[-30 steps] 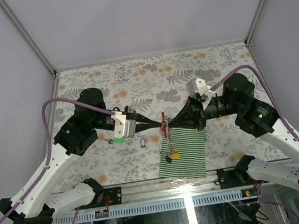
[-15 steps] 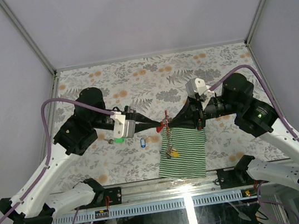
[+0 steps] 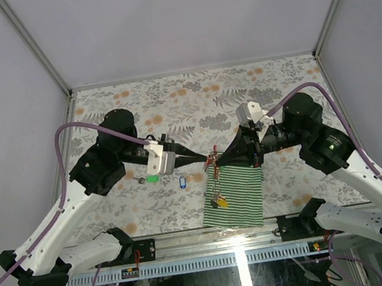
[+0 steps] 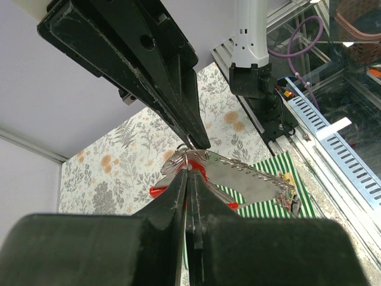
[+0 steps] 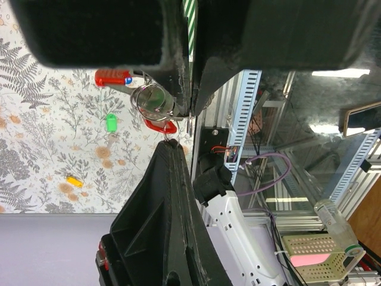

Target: Put the keys on the keyring

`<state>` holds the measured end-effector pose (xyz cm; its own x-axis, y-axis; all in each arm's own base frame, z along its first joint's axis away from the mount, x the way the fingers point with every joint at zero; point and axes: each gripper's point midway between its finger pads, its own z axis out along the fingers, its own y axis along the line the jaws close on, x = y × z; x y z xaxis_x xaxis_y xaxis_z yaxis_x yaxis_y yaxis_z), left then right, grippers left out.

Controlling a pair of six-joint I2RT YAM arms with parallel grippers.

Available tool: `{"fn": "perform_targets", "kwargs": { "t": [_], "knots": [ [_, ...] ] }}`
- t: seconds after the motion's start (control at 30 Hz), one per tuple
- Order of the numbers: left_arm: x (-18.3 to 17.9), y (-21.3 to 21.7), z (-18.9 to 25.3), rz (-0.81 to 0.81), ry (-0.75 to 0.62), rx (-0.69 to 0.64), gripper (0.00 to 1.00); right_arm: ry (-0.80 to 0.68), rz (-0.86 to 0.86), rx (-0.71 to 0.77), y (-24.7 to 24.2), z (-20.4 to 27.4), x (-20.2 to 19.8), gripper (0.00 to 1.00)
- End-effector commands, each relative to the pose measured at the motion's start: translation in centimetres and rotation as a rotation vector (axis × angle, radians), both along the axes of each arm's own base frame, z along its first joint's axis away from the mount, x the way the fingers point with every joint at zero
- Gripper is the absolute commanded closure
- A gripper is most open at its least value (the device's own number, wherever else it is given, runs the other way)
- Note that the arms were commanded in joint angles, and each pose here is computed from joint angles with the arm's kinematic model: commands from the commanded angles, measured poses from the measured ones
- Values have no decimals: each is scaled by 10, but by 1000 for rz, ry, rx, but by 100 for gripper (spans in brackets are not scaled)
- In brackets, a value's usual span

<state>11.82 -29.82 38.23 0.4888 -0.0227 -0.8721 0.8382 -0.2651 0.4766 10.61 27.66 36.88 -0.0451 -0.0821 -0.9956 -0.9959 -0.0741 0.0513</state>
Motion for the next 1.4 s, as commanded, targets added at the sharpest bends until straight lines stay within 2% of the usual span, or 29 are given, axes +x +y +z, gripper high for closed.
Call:
{"fn": "perform_targets", "kwargs": {
  "t": [0.0,1.37],
  "knots": [
    [-5,2,13,-18,-39,-23,100,-78,27,52,0,27,-5,99],
    [-12,2,4,-57,-17,12,100,-106,-64,101,-2,40,5,97]
  ]
}}
